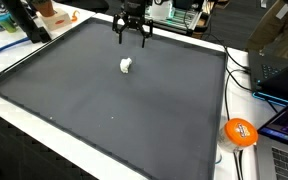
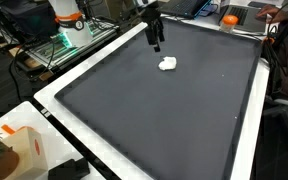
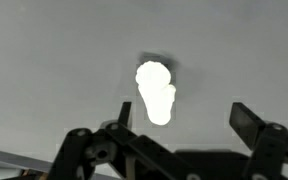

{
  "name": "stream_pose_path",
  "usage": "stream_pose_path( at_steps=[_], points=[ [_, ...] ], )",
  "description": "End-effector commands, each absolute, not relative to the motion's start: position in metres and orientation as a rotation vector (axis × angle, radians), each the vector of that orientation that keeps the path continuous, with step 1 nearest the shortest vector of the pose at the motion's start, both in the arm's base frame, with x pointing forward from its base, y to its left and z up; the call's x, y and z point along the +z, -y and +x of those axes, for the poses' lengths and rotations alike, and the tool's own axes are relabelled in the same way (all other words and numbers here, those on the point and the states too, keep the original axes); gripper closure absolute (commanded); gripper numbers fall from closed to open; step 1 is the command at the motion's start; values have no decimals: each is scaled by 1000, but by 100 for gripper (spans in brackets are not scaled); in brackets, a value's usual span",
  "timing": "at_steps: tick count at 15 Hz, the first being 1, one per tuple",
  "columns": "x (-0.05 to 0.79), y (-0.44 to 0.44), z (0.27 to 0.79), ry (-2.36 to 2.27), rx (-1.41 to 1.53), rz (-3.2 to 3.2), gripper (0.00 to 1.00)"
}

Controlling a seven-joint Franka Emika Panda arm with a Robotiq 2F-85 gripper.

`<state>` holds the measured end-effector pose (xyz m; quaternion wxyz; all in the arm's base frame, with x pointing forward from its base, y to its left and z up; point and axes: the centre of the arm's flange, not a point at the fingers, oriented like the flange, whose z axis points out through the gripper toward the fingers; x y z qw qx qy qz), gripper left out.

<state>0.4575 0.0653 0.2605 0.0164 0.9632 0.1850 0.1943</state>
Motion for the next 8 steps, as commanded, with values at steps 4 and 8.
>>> stream_pose_path(
  at_steps=[4,8],
  points=[
    [257,-48,439,-499,765,3003,0],
    [261,-48,427,-494,851,3010,0]
  ],
)
